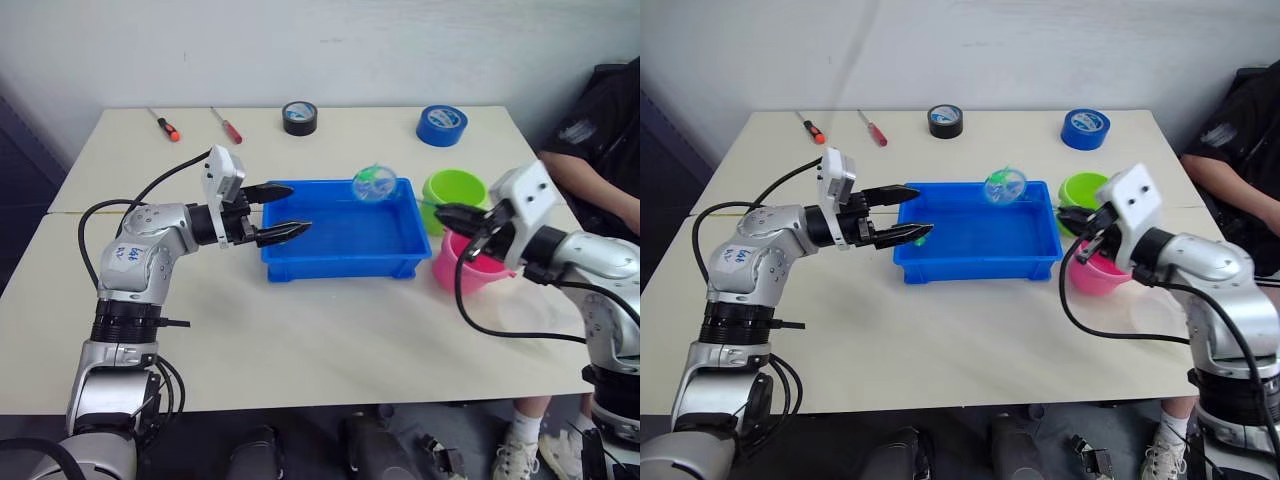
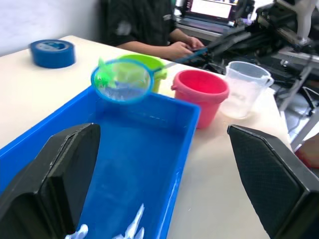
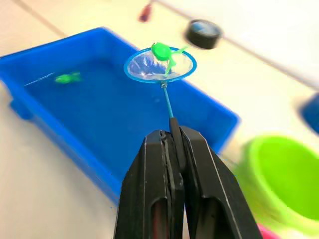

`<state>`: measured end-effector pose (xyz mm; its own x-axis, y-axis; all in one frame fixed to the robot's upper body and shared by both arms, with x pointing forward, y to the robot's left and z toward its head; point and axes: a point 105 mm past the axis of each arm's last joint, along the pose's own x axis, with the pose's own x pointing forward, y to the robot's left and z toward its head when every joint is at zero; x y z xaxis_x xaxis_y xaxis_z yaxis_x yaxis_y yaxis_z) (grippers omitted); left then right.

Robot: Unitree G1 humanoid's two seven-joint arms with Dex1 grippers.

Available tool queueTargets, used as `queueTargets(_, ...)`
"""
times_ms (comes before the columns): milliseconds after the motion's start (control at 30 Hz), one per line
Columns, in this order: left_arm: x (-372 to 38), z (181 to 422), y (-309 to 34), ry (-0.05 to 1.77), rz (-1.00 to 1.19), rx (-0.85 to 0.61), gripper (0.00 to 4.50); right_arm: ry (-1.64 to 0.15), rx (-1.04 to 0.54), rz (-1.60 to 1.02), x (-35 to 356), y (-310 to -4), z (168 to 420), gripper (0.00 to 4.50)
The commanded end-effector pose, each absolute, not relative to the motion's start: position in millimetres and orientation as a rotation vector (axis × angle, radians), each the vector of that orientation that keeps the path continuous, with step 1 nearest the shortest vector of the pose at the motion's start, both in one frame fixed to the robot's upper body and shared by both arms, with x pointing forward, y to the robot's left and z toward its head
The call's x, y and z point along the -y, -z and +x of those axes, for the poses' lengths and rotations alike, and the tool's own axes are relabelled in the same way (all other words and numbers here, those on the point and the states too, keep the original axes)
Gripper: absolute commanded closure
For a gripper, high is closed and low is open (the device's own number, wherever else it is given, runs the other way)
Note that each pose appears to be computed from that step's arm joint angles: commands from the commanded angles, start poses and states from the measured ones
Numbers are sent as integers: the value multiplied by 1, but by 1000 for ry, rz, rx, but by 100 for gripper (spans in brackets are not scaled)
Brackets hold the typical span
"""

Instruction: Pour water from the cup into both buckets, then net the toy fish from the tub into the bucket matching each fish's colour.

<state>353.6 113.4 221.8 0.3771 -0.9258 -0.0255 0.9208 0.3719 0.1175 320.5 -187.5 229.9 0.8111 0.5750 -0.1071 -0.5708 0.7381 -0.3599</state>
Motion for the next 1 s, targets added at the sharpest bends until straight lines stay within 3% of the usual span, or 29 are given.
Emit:
queueTargets(33, -89, 347, -242, 1298, 131, 127, 2, -420, 24, -480, 233, -253, 307, 450)
queueTargets(133, -80, 346, -245, 1335, 135, 148, 2, -305, 1, -580, 261, -258, 307, 450)
queueTargets(333, -76, 348, -240, 1341, 148, 148, 2, -227, -12, -874, 282, -258, 325, 450)
queueTargets(733, -88, 348, -239, 1285, 147, 145, 2, -268, 8, -1807, 293, -244, 355, 450)
queueTargets(900, -100, 353, -233, 1240, 156, 121, 2, -250, 95, -1778, 287, -260, 356, 450)
queueTargets(1000, -118, 358, -224, 1181, 182, 80, 2, -250, 156, -1280, 271, -276, 358, 450)
